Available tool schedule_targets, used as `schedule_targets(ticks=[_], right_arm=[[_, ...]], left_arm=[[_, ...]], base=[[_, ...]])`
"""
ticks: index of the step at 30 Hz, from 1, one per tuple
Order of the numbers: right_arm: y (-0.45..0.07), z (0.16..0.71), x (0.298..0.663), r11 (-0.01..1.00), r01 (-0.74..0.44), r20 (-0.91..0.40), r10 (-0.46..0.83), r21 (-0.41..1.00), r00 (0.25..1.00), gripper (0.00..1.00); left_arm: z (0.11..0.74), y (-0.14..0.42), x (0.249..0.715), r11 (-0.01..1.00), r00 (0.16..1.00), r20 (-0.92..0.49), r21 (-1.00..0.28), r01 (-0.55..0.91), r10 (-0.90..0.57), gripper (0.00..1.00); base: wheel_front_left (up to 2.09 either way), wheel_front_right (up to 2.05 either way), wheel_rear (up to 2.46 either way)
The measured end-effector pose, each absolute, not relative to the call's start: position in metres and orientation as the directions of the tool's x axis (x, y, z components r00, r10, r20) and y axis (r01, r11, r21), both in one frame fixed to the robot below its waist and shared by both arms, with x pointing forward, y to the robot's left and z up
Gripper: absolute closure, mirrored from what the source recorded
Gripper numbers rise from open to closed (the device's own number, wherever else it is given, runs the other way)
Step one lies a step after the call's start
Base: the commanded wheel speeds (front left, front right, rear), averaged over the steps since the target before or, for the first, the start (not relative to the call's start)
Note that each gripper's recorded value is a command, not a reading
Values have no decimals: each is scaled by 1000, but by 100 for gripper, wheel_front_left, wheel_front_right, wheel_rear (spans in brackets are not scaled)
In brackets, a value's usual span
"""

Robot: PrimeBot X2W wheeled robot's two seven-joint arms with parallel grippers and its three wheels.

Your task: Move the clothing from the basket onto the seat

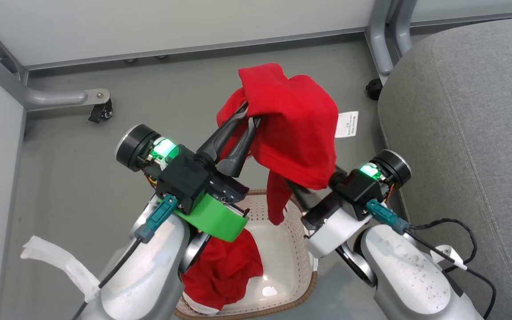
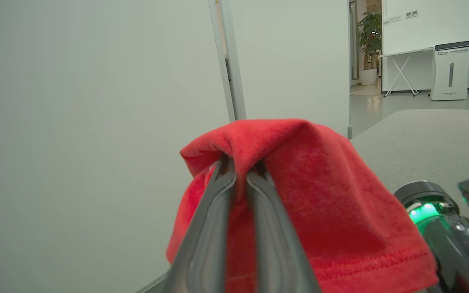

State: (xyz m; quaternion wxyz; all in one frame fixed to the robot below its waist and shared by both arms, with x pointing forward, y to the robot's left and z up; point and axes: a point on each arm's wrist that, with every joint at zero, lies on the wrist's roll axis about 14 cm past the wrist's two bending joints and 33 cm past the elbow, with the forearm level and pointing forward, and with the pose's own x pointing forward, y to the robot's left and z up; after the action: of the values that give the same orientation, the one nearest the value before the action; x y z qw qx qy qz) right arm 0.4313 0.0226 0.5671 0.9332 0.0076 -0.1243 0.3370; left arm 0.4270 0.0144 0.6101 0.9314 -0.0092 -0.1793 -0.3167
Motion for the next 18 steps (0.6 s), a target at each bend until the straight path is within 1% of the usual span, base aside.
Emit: schedule_targets(ticks=[15, 16, 17, 18], right_arm=[[13, 575, 436, 792, -610, 265, 595, -29, 759, 100], [12, 576, 437, 793, -608, 268, 591, -24, 761, 100], [11, 576, 437, 796, -606, 270, 588, -23, 762, 100], [10, 577, 438, 798, -602, 272, 584, -20, 765, 100]], left_arm=[[607, 14, 428, 797, 737, 332, 89, 597, -589, 100], [606, 13, 428, 797, 737, 331, 89, 597, -589, 96], [606, 13, 428, 797, 738, 329, 88, 597, -589, 6], [604, 13, 428, 797, 739, 325, 87, 598, -590, 0]], base=[[0, 0, 0], [0, 0, 0], [0, 0, 0], [0, 0, 0]])
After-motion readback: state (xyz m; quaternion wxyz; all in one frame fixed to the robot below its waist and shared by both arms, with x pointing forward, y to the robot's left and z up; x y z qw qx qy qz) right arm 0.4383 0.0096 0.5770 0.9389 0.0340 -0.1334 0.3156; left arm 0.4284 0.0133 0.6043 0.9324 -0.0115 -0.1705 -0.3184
